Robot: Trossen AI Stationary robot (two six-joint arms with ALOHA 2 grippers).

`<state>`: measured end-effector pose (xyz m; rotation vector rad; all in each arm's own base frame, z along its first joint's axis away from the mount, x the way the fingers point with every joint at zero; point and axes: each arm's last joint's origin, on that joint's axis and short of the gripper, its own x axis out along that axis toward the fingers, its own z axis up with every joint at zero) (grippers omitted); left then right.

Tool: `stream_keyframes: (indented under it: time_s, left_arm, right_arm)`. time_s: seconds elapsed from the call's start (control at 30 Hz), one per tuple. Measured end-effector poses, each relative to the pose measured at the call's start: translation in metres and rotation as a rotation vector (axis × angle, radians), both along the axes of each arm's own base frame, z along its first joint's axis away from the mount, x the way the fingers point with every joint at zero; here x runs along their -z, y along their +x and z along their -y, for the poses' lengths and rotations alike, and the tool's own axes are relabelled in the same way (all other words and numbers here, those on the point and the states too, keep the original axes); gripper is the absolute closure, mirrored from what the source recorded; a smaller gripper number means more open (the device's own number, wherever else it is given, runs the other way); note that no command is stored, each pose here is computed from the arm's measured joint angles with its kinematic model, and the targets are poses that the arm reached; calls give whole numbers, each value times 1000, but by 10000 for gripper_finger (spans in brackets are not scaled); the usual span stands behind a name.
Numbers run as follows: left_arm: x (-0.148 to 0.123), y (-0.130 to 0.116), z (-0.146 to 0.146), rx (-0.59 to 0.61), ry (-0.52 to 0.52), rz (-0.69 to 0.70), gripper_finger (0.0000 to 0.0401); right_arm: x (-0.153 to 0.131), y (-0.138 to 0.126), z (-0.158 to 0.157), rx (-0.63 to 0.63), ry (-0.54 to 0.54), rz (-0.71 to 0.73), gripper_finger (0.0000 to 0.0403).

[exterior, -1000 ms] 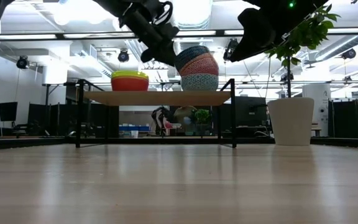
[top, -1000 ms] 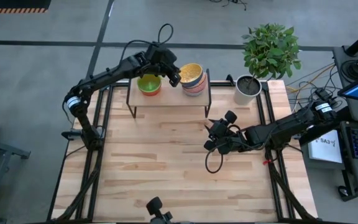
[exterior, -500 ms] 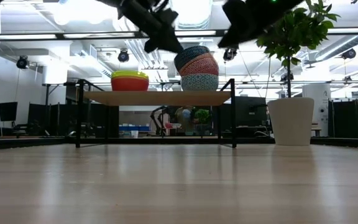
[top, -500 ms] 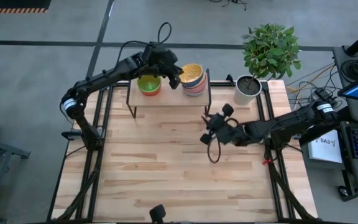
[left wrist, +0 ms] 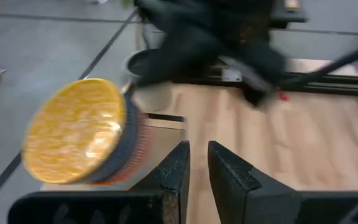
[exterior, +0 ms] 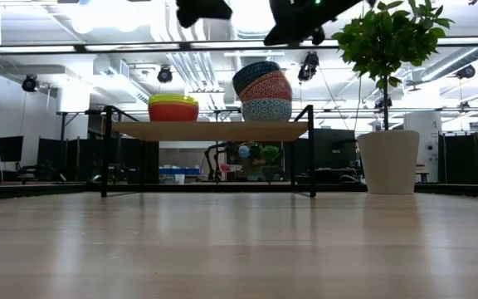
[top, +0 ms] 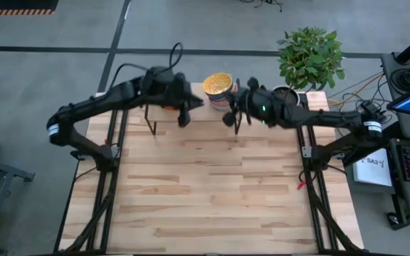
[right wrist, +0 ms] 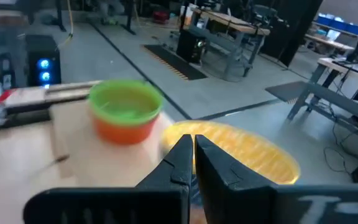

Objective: Place and stack bowls onto a shelf
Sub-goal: Stack the yellow patterned bowl on top of the light blue patterned bowl on the shelf, then adjust the stacked patterned bowls on the shelf

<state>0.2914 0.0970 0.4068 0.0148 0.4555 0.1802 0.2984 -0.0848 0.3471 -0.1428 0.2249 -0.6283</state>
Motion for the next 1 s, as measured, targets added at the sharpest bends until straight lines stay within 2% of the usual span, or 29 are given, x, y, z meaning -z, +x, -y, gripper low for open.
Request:
stream_keyframes:
  time_s: [0.1,0.23,0.37,0.53,0.7,0.9,1.0]
  left_arm:
    - [9,-12,19,29,14,27,363]
    - [30,-27,32,19,16,73,362]
    - [46,-40,35,5,3,113,362]
    - [60,-49,35,-44,16,101,362]
    - [65,-43,33,-75,38,101,362]
    - [77,-29,18,-272,187,35,362]
    - [85,-22,4,-313,212,13,362]
  right_arm:
    - [-7,3,22,0,6,25,394]
    - [0,8,42,33,26,-19,394]
    - [9,9,48,55,49,-83,394]
    - [14,8,48,85,54,-120,394]
    - [7,5,46,87,46,-98,394]
    - [-6,-9,33,92,81,-84,394]
    - [-5,-14,25,87,125,-108,394]
